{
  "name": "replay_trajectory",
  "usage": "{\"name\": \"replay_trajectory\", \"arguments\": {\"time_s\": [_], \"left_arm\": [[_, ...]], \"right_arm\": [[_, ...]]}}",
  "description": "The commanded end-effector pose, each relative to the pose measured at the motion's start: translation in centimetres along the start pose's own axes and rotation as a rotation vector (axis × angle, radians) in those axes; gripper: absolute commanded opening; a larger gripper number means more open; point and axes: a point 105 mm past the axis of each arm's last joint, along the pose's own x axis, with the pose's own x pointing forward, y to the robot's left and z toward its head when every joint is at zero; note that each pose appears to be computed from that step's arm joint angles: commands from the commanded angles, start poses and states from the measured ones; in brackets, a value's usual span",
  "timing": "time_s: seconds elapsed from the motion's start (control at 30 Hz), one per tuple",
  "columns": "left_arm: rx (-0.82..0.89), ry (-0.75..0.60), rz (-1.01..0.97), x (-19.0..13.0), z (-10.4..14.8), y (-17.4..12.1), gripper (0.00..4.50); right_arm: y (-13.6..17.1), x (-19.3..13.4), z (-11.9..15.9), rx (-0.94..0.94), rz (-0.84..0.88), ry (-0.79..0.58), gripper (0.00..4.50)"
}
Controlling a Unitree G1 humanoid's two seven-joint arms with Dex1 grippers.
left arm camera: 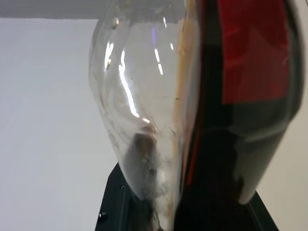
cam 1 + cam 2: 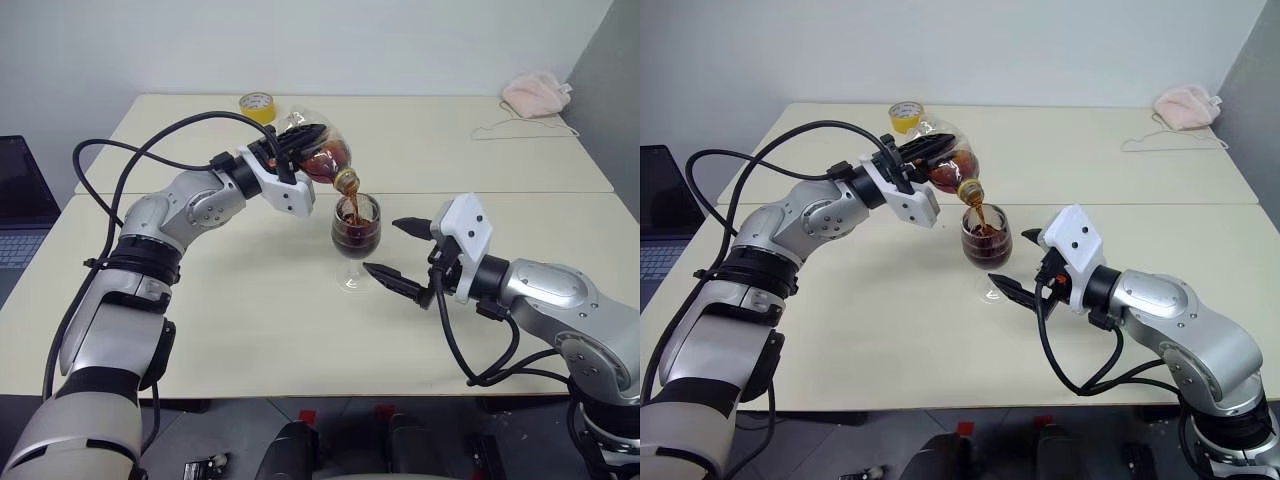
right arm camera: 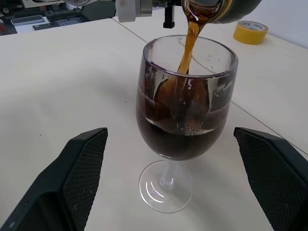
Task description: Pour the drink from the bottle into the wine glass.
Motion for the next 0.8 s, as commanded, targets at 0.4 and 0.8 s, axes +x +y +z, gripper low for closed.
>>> {"name": "replay_trajectory", "arguments": {"time_s": [0.4,0.8], "left_arm": [[0.046,-0.004,0.063,0.16,-0.24,2.52,0.76],[0.045,-0.004,0.055,0.03,-0.27,2.32,0.76]], "right_arm": [[0.3,-0.32,0.95,-0.034,-0.004,-0.037,4.5],[0.43,-0.27,0.83,-0.032,0.0,-0.037,4.5]]}}
